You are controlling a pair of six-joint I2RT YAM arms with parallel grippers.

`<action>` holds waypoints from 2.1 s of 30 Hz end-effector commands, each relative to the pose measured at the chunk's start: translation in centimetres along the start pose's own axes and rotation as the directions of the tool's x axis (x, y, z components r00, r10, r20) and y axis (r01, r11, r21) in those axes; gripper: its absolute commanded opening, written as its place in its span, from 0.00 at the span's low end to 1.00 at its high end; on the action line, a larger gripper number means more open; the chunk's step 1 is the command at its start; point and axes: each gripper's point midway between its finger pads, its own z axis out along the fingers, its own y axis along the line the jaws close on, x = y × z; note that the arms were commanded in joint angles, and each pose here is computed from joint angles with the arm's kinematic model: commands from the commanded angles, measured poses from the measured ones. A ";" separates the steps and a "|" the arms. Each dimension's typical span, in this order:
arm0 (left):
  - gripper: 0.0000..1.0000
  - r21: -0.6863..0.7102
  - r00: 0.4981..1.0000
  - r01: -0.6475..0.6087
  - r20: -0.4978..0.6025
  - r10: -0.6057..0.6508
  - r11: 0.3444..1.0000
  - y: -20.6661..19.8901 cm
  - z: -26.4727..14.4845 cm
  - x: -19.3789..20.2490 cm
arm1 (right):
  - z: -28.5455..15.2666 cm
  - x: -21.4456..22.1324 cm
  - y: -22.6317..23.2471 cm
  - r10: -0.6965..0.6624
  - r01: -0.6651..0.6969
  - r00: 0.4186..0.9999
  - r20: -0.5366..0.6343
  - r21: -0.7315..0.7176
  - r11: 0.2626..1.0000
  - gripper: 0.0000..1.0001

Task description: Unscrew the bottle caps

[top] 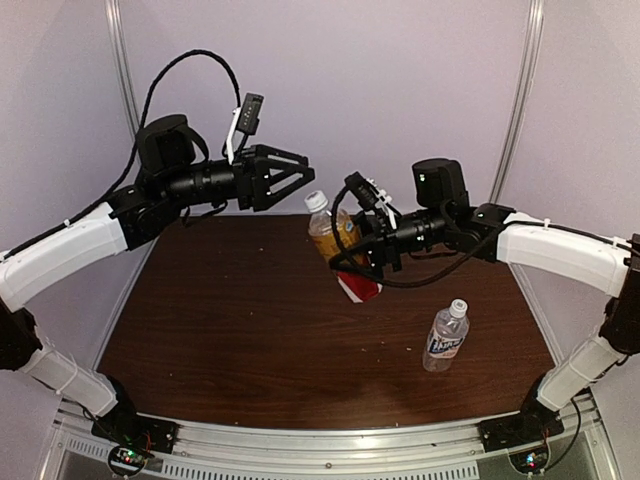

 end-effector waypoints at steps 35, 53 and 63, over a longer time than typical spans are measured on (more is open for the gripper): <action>0.26 0.414 0.996 -0.085 0.001 0.093 0.906 -5.0 0.5 1.8 | -0.1 -4.0 4.1 0.073 -0.032 0.992 0.105 -0.349 0.937 0.67; 0.00 -0.400 0.972 0.233 0.066 -0.226 0.886 4.7 2.7 1.9 | -0.5 -2.0 -8.1 0.001 -0.042 0.995 0.098 0.413 0.910 0.65; 0.24 -0.382 0.982 0.188 0.081 -0.169 0.905 4.2 2.8 1.4 | -0.7 -1.6 -7.6 -0.003 -0.043 0.994 0.110 0.412 0.910 0.65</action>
